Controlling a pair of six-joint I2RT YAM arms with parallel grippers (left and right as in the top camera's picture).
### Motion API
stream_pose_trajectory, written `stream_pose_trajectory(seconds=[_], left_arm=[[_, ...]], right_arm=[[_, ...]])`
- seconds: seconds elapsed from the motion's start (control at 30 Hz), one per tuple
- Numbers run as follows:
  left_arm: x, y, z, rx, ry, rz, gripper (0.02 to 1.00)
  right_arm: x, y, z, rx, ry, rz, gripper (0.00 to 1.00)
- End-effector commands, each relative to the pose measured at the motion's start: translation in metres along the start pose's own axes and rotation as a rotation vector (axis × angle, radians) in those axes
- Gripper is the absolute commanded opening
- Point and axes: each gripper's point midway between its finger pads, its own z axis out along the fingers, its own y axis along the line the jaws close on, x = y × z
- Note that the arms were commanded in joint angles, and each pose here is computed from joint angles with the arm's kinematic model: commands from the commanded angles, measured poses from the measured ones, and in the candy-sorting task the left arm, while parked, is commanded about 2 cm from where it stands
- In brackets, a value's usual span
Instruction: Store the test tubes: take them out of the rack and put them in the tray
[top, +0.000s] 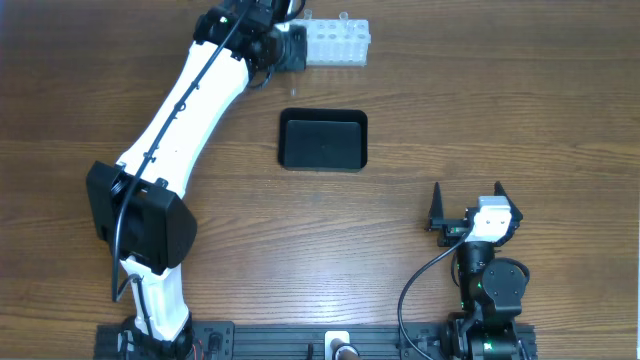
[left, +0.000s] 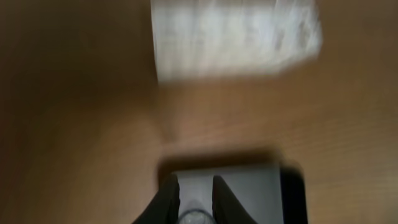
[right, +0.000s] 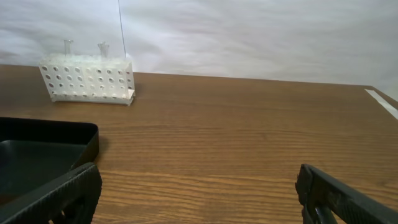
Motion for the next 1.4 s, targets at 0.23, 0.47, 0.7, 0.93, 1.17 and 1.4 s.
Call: stream_pose_trajectory(seconds=[0.23, 0.47, 0.7, 0.93, 1.17, 1.4], left_arm=[[0.053, -0.007, -0.004, 0.025, 0.225, -0.059, 0.038], [0.082, -0.012, 0.021, 0.016, 0.349, -0.049, 0.045], [0.097, -0.010, 0.051, -0.020, 0.400, -0.035, 0.058], [0.099, -0.006, 0.070, -0.044, 0.401, -0.029, 0.075], [0.111, -0.002, 0.087, -0.062, 0.444, -0.030, 0.080], [0.118, 0.001, 0.103, -0.070, 0.464, -0.031, 0.102]], right_arm=[[0.001, 0.000, 0.000, -0.002, -0.001, -0.003, 0.993], [0.001, 0.000, 0.000, -0.002, -0.001, -0.003, 0.991], [0.001, 0.000, 0.000, -0.002, -0.001, -0.003, 0.991], [0.001, 0.000, 0.000, -0.002, -0.001, -0.003, 0.993], [0.001, 0.000, 0.000, -0.002, -0.001, -0.003, 0.991], [0.001, 0.000, 0.000, -0.002, -0.001, -0.004, 0.989]])
